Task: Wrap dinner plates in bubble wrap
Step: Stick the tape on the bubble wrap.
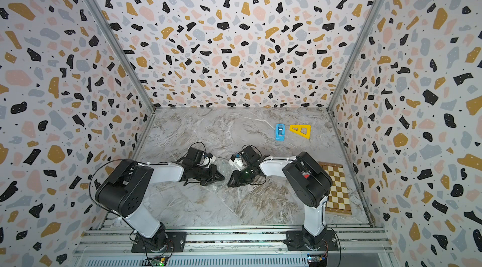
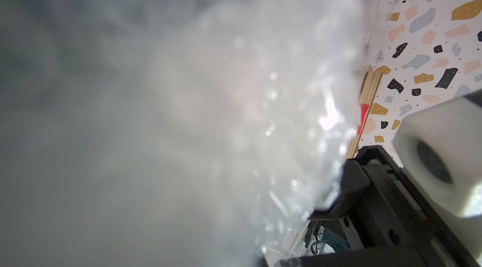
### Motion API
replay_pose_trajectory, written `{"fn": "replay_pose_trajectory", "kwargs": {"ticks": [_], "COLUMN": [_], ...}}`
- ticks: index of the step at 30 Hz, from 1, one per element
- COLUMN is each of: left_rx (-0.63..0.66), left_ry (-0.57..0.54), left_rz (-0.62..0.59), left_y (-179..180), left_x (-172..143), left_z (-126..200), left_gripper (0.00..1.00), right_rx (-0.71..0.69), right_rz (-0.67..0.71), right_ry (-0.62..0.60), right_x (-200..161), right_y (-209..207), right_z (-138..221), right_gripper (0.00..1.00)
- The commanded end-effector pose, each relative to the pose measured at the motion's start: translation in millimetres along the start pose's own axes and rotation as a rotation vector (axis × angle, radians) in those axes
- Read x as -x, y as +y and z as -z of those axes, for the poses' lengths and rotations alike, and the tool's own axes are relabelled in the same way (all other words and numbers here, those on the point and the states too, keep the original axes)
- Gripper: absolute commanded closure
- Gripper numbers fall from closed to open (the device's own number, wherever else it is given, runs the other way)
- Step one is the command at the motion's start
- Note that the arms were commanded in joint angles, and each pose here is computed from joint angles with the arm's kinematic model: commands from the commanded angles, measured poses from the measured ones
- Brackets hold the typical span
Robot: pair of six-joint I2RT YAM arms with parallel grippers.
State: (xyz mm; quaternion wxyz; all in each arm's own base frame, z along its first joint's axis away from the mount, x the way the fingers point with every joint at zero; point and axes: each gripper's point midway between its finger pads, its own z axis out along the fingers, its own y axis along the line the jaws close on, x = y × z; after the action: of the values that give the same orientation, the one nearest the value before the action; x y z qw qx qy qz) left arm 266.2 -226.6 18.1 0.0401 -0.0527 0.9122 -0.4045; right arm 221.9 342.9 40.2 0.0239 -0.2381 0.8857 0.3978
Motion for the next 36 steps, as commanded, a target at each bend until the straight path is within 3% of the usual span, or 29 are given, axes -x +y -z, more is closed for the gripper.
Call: {"fn": "replay_pose_trajectory", "kwargs": {"ticks": [1, 10, 16, 25, 36], "left_rx": [0.290, 0.280, 0.272, 0.259, 0.257], "left_ry": [0.064, 0.051, 0.050, 0.042, 0.040], "left_rz": [0.146, 0.145, 0.149, 0.151, 0.152], "left_y": [82, 78, 77, 75, 74], "left_x": [-38, -41, -42, -41, -41], "left_z": [-2, 4, 4, 4, 4], "left_gripper": [0.91, 0.91, 0.91, 0.91, 0.91], "right_rx": [-0.018, 0.032, 0.052, 0.041, -0.003], "right_rz": [0.021, 0.134, 0.151, 0.103, 0.059], "right_ry": [-0.034, -0.148, -0.149, -0.063, -0.035], "right_x": [6, 53, 75, 34, 7], "right_y": [7, 52, 55, 42, 16], "right_z": [19, 40, 17, -7, -21], "right_gripper": [0.66, 0.68, 0.78, 0.92, 0.93]}}
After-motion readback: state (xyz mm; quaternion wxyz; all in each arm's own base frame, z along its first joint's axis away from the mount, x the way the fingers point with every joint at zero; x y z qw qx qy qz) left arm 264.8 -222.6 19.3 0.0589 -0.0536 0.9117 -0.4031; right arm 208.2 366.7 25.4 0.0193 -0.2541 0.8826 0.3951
